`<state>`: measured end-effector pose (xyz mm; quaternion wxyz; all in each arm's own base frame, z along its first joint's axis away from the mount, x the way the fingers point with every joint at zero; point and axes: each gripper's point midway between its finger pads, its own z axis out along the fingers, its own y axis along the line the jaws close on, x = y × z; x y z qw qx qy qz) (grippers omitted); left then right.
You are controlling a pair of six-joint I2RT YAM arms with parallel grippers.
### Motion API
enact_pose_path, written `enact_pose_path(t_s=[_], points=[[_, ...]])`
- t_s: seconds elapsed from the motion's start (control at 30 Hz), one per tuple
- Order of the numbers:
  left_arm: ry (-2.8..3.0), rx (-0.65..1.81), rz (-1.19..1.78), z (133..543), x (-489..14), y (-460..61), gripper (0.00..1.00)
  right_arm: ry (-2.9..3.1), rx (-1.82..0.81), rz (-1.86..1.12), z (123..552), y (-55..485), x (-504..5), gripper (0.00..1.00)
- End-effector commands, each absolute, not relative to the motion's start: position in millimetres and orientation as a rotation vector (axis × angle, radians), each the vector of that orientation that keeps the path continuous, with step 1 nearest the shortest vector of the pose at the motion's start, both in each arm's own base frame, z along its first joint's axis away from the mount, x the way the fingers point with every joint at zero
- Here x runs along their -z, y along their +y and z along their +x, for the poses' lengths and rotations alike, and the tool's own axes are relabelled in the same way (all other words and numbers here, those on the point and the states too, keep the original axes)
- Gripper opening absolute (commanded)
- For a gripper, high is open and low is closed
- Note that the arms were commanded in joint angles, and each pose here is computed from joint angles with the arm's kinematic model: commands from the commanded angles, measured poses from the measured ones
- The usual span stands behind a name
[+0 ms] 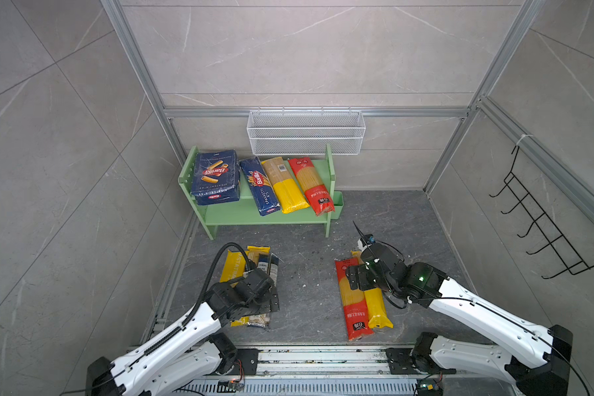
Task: Arrange pasta packages on shelves
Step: Pick up the pasta bag from the middle-left of the table.
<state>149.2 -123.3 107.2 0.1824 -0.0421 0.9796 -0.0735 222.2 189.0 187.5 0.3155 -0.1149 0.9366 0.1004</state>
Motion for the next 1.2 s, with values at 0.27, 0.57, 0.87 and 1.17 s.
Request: enact_pose_path(t_s=[0.27, 0.57, 0.87, 1.17], points=[[2.709, 0.038, -0.144, 167.9, -81.8, -123.9, 0.99, 2.467, -0.206, -0.314, 219.6, 179.8, -185.9, 0.92], [2.700, 0.012, -0.092, 178.2, -73.7, -133.2, 1.00, 2.472, -0.214, -0.285, 216.1, 175.3, -177.9, 0.92], [2.690, 0.004, -0.143, 168.4, -65.8, -117.0, 1.00, 2.464, -0.253, -0.292, 218.1, 183.0, -181.8, 1.00], [2.697, -0.047, -0.124, 164.3, -58.8, -113.5, 1.00, 2.472, -0.295, -0.289, 218.7, 191.4, -179.1, 1.00]])
